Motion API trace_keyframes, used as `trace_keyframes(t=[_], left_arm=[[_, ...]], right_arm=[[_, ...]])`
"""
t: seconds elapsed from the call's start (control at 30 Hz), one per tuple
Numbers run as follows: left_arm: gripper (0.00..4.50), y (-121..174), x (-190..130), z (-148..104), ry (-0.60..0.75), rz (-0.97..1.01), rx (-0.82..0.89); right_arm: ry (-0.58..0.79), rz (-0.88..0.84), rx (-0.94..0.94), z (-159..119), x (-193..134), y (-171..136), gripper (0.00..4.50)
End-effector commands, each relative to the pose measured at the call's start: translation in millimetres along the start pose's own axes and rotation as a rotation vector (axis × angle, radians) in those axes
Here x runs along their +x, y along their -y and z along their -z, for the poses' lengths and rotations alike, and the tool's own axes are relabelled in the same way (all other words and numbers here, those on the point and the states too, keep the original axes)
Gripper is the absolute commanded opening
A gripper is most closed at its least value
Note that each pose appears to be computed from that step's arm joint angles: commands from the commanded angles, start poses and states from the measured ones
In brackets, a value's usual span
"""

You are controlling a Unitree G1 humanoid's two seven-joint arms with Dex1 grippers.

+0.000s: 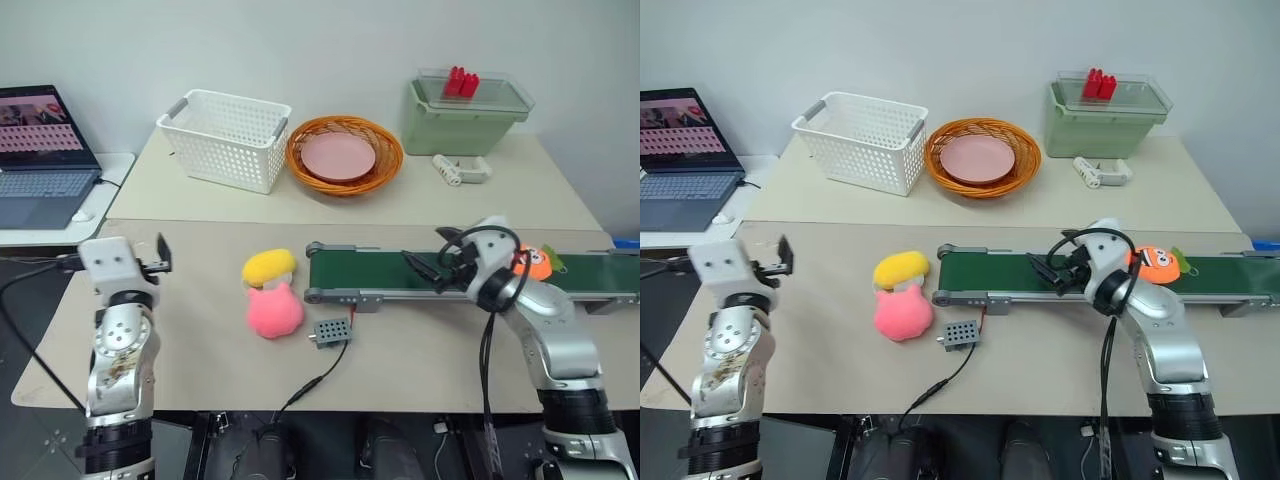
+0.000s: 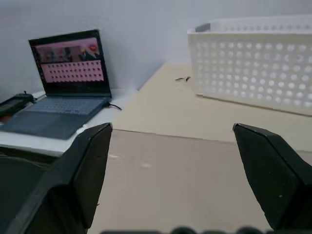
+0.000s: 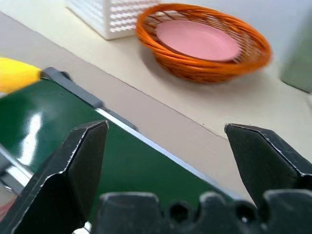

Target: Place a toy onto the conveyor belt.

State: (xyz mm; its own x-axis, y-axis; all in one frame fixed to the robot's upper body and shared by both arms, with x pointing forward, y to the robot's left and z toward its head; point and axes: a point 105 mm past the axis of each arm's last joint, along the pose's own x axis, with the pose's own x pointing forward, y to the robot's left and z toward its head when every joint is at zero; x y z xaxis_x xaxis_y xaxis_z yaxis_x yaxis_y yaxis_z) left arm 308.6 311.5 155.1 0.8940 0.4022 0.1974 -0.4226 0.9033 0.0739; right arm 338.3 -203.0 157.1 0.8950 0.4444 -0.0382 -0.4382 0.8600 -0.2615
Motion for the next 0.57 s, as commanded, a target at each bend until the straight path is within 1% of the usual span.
trace_keyframes(t=[0.03,0.13,0.23,0.37,0.57], left_arm=[[4.24,-12,2,-6,0.049,-0.027,-0.011],[4.24,-17,5,4,0.023,-0.036,-0.020],[4.24,-18,6,9,0.019,-0.033,-0.026],[4.24,-14,6,8,0.034,-0.022,-0.029],[4.24,-11,4,7,0.044,-0.008,-0.043]], right_arm=[[0.071,0.048,-0.033,-19,-8,8,4.50],[0.061,0.086,-0.030,-15,-8,13,4.50],[0.053,0.143,-0.038,-13,-9,22,4.50],[0.045,0.198,-0.044,-11,-10,33,4.50],[0.046,0.200,-0.043,-10,-8,34,4.50]])
